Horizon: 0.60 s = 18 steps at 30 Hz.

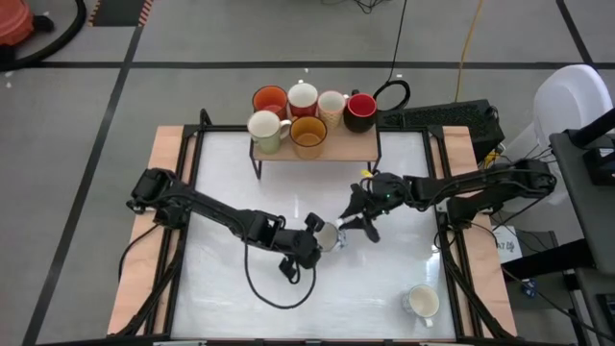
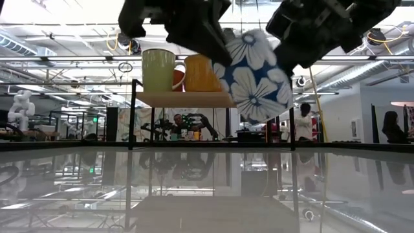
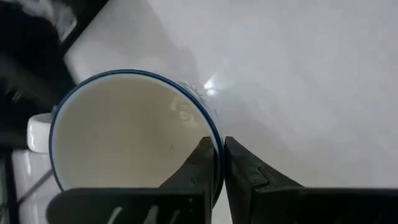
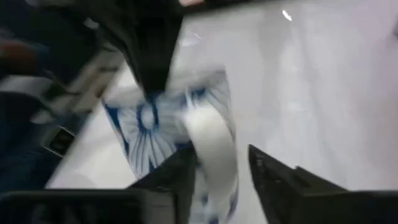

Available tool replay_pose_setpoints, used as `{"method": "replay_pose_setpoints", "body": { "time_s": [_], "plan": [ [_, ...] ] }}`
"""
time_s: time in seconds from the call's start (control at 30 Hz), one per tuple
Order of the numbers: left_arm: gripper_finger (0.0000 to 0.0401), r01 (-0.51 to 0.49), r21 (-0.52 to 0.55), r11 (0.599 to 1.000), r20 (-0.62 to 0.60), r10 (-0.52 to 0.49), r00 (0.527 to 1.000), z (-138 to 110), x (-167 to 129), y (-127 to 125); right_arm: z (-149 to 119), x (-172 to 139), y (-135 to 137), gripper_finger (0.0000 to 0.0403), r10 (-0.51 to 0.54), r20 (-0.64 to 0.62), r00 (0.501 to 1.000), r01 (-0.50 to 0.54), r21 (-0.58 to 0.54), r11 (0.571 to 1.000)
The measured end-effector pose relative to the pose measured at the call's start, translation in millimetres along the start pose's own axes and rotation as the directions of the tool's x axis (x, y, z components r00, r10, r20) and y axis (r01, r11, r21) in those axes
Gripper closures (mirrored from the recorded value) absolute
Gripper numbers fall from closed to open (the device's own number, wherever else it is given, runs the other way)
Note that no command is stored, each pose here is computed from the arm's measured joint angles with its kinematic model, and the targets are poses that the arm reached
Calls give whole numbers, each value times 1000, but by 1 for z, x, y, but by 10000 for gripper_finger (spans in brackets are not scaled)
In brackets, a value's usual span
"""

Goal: Place coffee mugs
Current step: Put the blue patterned mug on the shelf

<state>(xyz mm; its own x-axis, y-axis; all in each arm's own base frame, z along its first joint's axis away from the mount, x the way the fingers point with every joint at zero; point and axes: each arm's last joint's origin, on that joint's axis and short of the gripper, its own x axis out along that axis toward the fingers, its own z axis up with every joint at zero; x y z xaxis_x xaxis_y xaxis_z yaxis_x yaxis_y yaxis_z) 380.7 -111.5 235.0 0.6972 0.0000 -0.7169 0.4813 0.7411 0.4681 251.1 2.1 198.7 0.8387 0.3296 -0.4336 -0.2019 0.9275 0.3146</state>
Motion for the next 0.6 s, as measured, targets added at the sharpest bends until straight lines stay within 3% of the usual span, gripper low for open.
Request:
{"method": "replay_pose_setpoints", "body": {
  "time_s": [0.1,0.27,0.47,0.6],
  "plan": [
    [384,-15,-64,998,-71,10,997,-8,0,4,0,1,5,222,-108,-68,992,108,1,994],
    [384,-97,-135,986,-147,77,986,-15,0,10,27,3,31,168,-263,-58,963,251,-167,954],
    [384,-190,-253,949,-227,132,965,-26,1,21,66,6,70,178,-367,-56,929,318,-386,866],
    [384,-255,-323,912,-258,174,950,-31,2,30,77,28,79,200,-392,-144,908,283,-479,831]
  ]
}}
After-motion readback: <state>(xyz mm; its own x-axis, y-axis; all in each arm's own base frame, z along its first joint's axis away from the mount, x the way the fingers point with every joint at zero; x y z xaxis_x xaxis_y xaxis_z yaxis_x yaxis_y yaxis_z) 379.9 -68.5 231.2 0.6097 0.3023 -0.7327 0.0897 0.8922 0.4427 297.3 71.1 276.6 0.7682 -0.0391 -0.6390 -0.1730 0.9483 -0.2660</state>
